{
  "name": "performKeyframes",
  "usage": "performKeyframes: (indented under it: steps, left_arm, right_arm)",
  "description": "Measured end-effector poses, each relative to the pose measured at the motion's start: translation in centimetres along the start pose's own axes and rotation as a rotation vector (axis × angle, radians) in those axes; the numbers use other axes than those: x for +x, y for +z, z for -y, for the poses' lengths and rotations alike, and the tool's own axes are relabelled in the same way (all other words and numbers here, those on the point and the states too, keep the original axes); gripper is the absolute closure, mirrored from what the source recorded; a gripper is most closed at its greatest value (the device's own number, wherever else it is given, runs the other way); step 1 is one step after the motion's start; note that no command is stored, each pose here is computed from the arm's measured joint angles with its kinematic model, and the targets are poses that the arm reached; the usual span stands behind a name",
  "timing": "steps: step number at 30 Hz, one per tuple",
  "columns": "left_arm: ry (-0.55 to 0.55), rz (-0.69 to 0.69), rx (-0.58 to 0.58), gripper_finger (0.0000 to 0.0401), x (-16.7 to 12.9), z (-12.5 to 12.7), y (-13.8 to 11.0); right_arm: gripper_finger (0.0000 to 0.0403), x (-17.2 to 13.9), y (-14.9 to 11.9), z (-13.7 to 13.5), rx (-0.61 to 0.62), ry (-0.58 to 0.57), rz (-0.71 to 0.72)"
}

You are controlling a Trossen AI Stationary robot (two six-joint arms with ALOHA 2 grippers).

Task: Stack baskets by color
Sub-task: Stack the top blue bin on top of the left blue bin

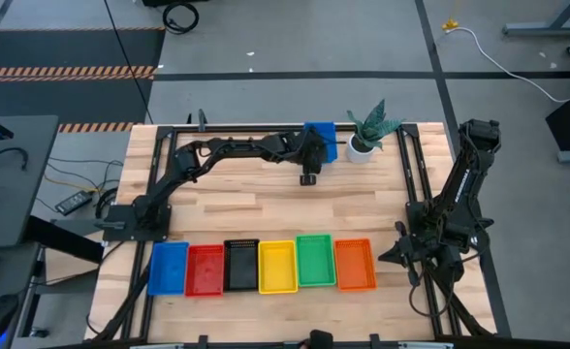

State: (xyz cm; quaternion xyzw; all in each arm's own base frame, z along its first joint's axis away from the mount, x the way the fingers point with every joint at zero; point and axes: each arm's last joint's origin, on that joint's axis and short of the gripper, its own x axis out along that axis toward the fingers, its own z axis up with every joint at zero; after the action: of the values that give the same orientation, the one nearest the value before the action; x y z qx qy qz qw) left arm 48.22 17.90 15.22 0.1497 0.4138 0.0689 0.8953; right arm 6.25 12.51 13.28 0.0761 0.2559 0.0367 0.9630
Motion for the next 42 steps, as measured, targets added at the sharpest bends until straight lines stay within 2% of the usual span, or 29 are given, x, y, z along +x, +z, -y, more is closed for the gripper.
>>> performKeyframes:
  steps: [3, 9, 14, 18, 20, 24, 29, 32, 38, 42]
  left_arm:
    - [0.005, 0.006, -0.007, 0.0290, 0.0, -0.1, 0.0]
    - [0.006, 0.008, -0.026, 0.0384, 0.0, -0.1, 0.0]
    - [0.030, -0.007, 0.004, 0.0385, -1.0, 0.8, 1.1]
    - [0.132, -0.067, 0.114, 0.0387, -4.4, 2.2, 3.3]
    - [0.150, -0.092, 0.163, 0.0387, -6.7, 3.1, 4.5]
    - [0.135, -0.162, 0.247, 0.0387, -11.4, 6.4, 6.2]
    - [0.050, -0.247, 0.256, 0.0387, -17.7, 12.6, 7.2]
    - [-0.004, -0.347, 0.198, 0.0387, -21.4, 16.2, 6.6]
    - [-0.025, -0.581, 0.097, 0.0387, -27.5, 22.7, 4.1]
    - [-0.098, -0.647, 0.025, 0.0387, -30.4, 27.0, 3.0]
  right_arm:
    - [0.0396, 0.0, 0.0, 0.0, -0.004, 0.003, -0.002]
    - [0.0396, 0.0, 0.0, 0.0, -0.021, 0.003, -0.002]
    - [0.0396, 0.0, 0.0, 0.0, -0.021, 0.007, -0.008]
    - [0.0396, 0.0, 0.0, 0.0, -0.021, 0.008, -0.008]
    - [0.0396, 0.0, 0.0, -0.1, -0.019, 0.010, -0.009]
    - [0.0396, 0.0, 0.0, -0.1, -0.018, 0.012, -0.010]
    - [0.0396, 0.0, 0.0, -0.1, -0.035, 0.017, -0.007]
    - [0.0396, 0.0, 0.1, -0.1, -0.036, 0.011, 0.004]
    - [0.0396, 0.0, 0.1, -0.1, -0.068, 0.007, 0.011]
    - [0.0396, 0.0, 0.2, -0.1, -0.082, 0.000, 0.024]
